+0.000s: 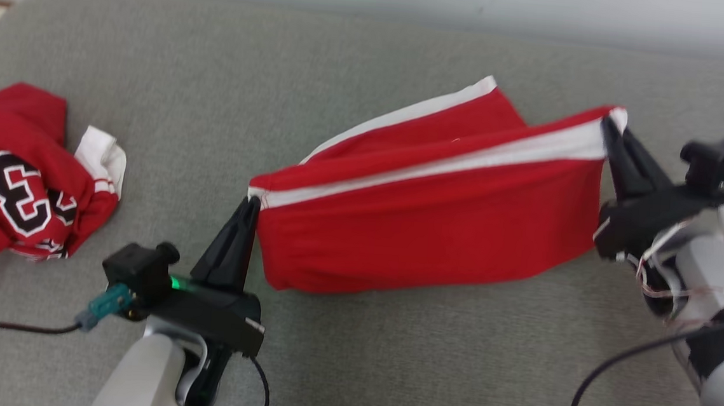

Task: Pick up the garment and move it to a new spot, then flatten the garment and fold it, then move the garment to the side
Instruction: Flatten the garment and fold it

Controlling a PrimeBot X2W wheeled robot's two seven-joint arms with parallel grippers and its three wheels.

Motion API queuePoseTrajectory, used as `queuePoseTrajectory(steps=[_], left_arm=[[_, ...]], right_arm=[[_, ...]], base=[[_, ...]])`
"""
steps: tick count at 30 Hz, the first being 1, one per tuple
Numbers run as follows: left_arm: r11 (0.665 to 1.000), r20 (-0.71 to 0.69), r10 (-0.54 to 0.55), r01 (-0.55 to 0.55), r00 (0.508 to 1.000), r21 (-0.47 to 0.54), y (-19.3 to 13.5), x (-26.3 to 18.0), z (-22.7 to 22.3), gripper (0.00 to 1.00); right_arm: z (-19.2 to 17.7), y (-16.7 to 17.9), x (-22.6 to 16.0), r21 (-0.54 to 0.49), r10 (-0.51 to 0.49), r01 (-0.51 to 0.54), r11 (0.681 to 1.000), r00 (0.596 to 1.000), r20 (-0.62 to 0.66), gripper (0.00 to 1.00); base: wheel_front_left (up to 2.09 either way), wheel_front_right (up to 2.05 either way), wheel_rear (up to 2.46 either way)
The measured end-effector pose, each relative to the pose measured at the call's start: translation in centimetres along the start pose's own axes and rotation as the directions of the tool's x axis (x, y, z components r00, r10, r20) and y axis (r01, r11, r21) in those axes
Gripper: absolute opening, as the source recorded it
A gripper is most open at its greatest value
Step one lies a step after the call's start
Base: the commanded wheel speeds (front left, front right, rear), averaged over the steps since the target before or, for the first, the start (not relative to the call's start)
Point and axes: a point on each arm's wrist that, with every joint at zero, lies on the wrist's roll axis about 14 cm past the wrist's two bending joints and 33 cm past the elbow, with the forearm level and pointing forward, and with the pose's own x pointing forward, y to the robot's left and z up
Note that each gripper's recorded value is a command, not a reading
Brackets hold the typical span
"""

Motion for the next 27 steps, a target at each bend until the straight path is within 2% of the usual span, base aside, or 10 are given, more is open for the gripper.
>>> queuePoseTrajectory(steps=[7, 12, 22, 23, 24, 25, 26, 27], left_arm=[[0.999, -0.035, -0.003, 0.001, 0.999, -0.040, 1.1, 2.1, -1.9, 0.00], [0.997, -0.062, 0.027, -0.031, 0.998, -0.064, 2.7, 2.4, -3.3, 0.00], [0.994, -0.094, 0.099, -0.102, 0.991, -0.032, 6.2, 1.9, -4.4, 0.00], [0.994, -0.093, 0.103, -0.106, 0.990, -0.029, 6.4, 1.9, -4.3, 0.22], [0.993, -0.095, 0.107, -0.111, 0.990, -0.028, 6.6, 1.8, -4.5, 0.51], [0.993, -0.098, 0.110, -0.113, 0.989, -0.026, 6.7, 1.8, -4.6, 1.00], [0.993, -0.101, 0.111, -0.114, 0.989, -0.024, 6.7, 1.7, -4.7, 1.00], [0.993, -0.102, 0.112, -0.115, 0.988, -0.022, 6.8, 1.7, -4.7, 1.00]], right_arm=[[-2.1, -0.4, 5.7, -0.012, 0.025, -0.026, 1.000, 0.998, -0.054, 0.00], [-4.1, 0.6, 9.1, -0.016, 0.066, -0.068, 0.998, 0.993, -0.095, 0.00], [-7.2, 2.2, 13.4, 0.007, 0.107, -0.107, 0.994, 0.983, -0.148, 0.00], [-7.4, 2.4, 13.7, 0.009, 0.111, -0.111, 0.994, 0.982, -0.150, 0.09], [-7.5, 2.5, 13.9, 0.017, 0.111, -0.110, 0.994, 0.983, -0.149, 0.33], [-7.5, 2.5, 14.1, 0.020, 0.113, -0.111, 0.994, 0.983, -0.146, 0.85], [-7.5, 2.6, 14.3, 0.024, 0.114, -0.111, 0.994, 0.983, -0.143, 1.00], [-7.5, 2.6, 14.3, 0.027, 0.113, -0.110, 0.994, 0.984, -0.140, 1.00]], base=[[0.00, 0.00, 0.00], [0.00, 0.00, 0.00], [0.00, 0.00, 0.00], [0.00, 0.00, 0.00], [0.00, 0.00, 0.00], [0.00, 0.00, 0.00], [0.00, 0.00, 0.00], [0.00, 0.00, 0.00]])
